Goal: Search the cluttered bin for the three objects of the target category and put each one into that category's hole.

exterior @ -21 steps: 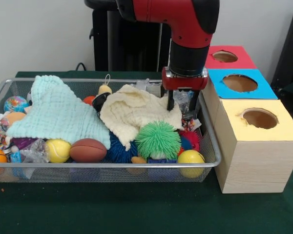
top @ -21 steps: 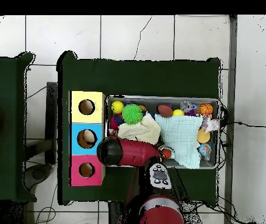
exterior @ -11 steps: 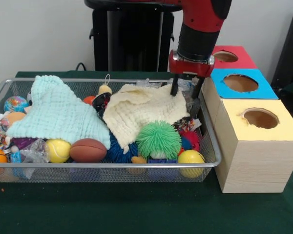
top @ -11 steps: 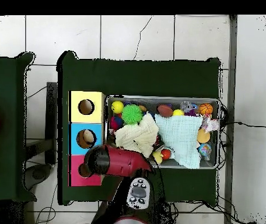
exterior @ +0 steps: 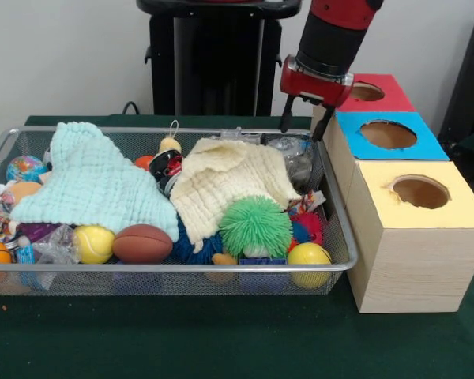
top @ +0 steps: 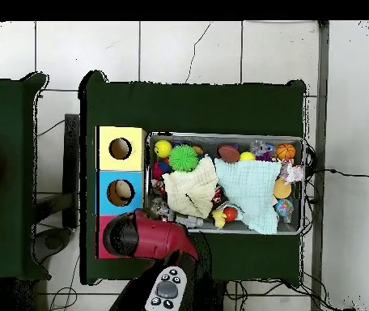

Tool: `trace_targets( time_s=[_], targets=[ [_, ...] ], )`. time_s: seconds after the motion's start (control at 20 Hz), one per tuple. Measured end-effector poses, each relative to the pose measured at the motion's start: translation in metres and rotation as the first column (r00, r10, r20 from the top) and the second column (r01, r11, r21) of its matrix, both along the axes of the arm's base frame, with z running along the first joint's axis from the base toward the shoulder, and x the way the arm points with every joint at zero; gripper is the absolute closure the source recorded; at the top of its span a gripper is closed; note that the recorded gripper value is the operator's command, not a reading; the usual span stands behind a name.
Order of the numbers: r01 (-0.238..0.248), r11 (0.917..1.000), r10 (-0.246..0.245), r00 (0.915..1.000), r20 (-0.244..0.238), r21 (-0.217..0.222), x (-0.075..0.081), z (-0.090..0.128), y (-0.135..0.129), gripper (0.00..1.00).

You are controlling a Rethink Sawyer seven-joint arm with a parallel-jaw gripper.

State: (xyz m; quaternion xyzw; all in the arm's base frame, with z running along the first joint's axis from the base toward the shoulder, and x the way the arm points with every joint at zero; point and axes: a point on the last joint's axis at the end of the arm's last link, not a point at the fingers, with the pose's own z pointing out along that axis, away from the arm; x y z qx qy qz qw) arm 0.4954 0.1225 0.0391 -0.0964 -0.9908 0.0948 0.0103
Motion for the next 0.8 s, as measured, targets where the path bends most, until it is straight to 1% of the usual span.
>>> trace_targets(
  time_s=[0.25, 0.4, 0.5, 0.55, 0.65, 0.7, 0.8],
  targets=[
    [0.02, 0.9998, -0.02, 0.9998, -0.002, -0.005, 0.001, -0.003, -0.01, 0.0],
    [0.039, 0.9992, -0.039, 0.9992, -0.006, -0.008, 0.0, -0.008, -0.022, 0.0],
    [0.057, 0.9983, -0.057, 0.9984, -0.004, -0.011, 0.001, -0.012, -0.032, 0.0],
    [0.074, 0.9972, -0.074, 0.9973, -0.002, -0.015, 0.002, -0.015, -0.044, 0.0],
    [0.084, 0.9963, -0.084, 0.9965, 0.0, -0.017, 0.002, -0.017, -0.051, 0.0],
    [0.099, 0.9949, -0.099, 0.9951, 0.004, -0.02, 0.003, -0.019, -0.062, 0.0],
    [0.11, 0.9937, -0.11, 0.9939, 0.007, -0.022, 0.003, -0.021, -0.069, 0.0]
  ],
)
